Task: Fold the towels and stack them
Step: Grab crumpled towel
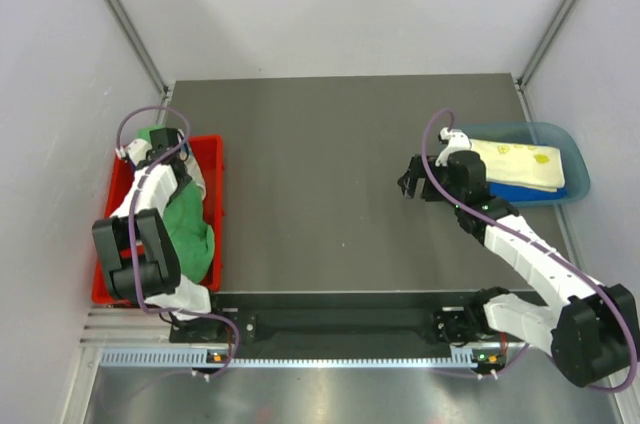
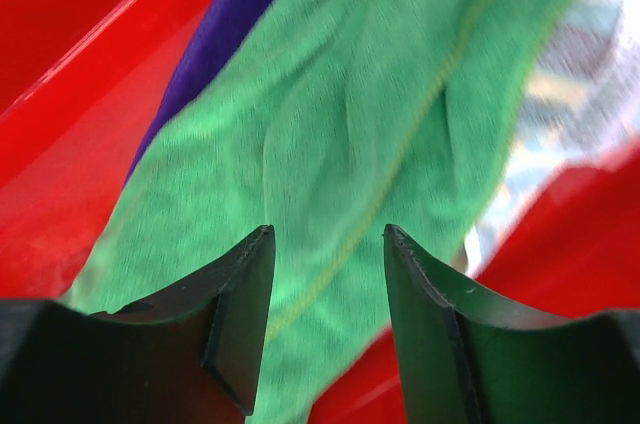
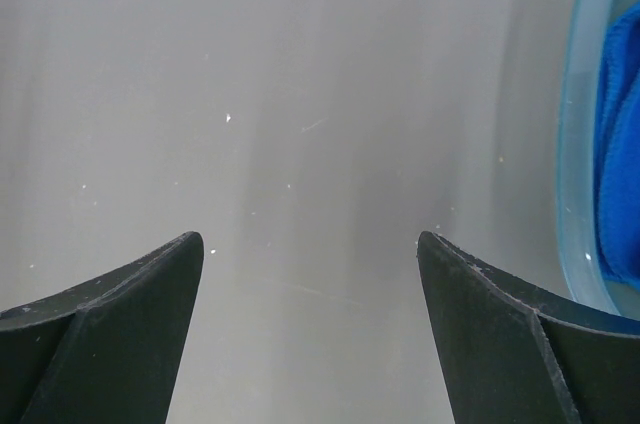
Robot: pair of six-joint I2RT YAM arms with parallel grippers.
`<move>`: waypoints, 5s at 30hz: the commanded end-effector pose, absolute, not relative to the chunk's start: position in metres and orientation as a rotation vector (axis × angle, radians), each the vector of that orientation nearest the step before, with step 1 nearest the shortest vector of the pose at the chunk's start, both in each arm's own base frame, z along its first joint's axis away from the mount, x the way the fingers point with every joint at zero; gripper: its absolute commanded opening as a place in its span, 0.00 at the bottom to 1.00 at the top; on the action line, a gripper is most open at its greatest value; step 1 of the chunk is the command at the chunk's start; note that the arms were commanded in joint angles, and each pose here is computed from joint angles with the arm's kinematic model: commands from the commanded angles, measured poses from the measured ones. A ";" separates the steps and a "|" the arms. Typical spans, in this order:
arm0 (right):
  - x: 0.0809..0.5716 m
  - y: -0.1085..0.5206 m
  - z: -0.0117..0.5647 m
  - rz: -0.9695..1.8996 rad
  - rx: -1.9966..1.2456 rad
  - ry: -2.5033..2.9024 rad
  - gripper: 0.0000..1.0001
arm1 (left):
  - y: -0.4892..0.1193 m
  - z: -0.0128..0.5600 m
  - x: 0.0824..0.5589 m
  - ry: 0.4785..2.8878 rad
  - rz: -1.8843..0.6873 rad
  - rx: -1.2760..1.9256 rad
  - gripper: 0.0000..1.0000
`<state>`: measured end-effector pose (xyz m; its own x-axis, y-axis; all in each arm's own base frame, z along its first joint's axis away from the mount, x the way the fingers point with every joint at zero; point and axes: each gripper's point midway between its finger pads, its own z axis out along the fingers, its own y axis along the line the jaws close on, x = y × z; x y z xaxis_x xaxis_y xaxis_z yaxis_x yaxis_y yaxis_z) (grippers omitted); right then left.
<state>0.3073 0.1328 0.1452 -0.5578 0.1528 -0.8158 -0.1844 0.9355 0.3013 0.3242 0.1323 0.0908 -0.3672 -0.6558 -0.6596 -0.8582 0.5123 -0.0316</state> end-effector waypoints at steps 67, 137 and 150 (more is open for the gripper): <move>0.313 0.148 0.129 0.491 -0.052 2.134 0.83 | 0.136 0.149 0.340 1.929 0.182 -1.234 0.21; 0.316 0.151 0.107 0.455 -0.069 2.199 0.81 | 0.141 0.141 0.348 1.857 0.161 -1.276 0.09; 0.315 0.153 0.109 0.459 -0.074 2.192 0.81 | 0.134 0.214 0.342 1.722 0.082 -1.153 0.00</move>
